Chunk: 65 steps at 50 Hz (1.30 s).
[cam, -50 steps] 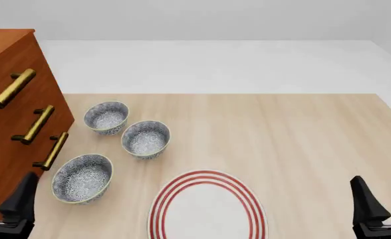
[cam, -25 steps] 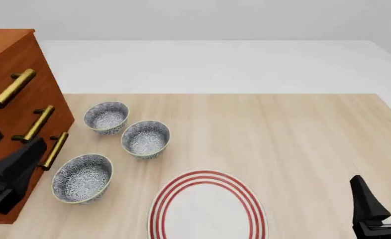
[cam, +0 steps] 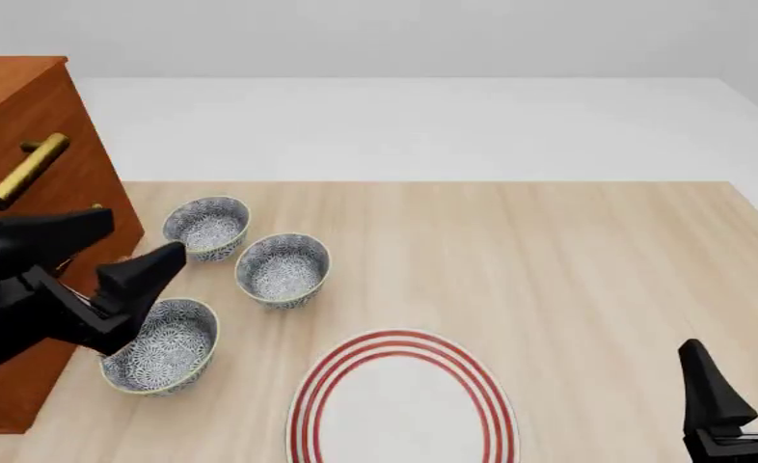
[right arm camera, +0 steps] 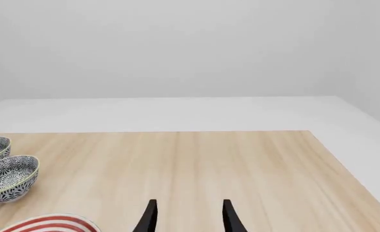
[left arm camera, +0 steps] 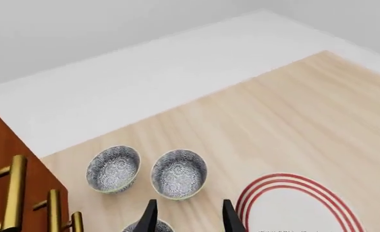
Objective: Pick up the bowl and put it in the middle on the plate.
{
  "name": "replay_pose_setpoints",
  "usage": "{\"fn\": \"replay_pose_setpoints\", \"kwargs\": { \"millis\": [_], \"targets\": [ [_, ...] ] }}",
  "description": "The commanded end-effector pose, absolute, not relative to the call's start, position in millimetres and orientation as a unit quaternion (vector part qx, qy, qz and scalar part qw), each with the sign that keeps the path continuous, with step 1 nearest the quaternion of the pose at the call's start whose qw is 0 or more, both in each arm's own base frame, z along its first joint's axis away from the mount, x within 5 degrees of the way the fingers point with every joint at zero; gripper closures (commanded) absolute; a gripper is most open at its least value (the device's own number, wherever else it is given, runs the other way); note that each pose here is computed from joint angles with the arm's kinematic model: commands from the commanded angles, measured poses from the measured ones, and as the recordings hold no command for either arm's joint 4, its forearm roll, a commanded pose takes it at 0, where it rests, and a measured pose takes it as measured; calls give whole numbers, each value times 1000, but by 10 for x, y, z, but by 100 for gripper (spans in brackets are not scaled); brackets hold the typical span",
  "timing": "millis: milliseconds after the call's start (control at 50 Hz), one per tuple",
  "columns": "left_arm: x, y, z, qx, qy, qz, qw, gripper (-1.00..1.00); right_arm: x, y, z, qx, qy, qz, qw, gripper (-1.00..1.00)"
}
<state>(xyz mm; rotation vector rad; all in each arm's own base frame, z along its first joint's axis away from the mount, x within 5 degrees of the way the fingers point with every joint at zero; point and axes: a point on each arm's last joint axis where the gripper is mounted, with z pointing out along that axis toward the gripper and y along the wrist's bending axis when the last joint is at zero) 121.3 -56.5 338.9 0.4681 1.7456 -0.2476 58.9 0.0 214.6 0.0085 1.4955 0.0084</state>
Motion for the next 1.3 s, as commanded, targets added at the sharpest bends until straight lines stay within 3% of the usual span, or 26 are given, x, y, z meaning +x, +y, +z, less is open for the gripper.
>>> {"fn": "replay_pose_setpoints", "kwargs": {
  "millis": [20,200,400,440,940,1300],
  "targets": [
    [1447,-714,3360,226,766,-102,593,-100,594,0,2151,5,681,5,732,-100],
    [1676,-945,3187,265,774,-105,566,-100,586,0,2153,3,679,3,734,-100],
    [1790,-1022,3267,267,775,-106,563,-100,589,0,2149,5,681,5,732,-100],
    [1918,-1190,3099,304,782,-100,535,-100,586,0,2148,4,681,5,733,-100],
    [2281,-1507,2639,374,793,-69,476,-100,584,0,2150,4,680,4,733,-100],
    [2563,-1269,2226,400,798,2,451,-100,585,0,2151,4,680,4,733,-100]
  ]
}}
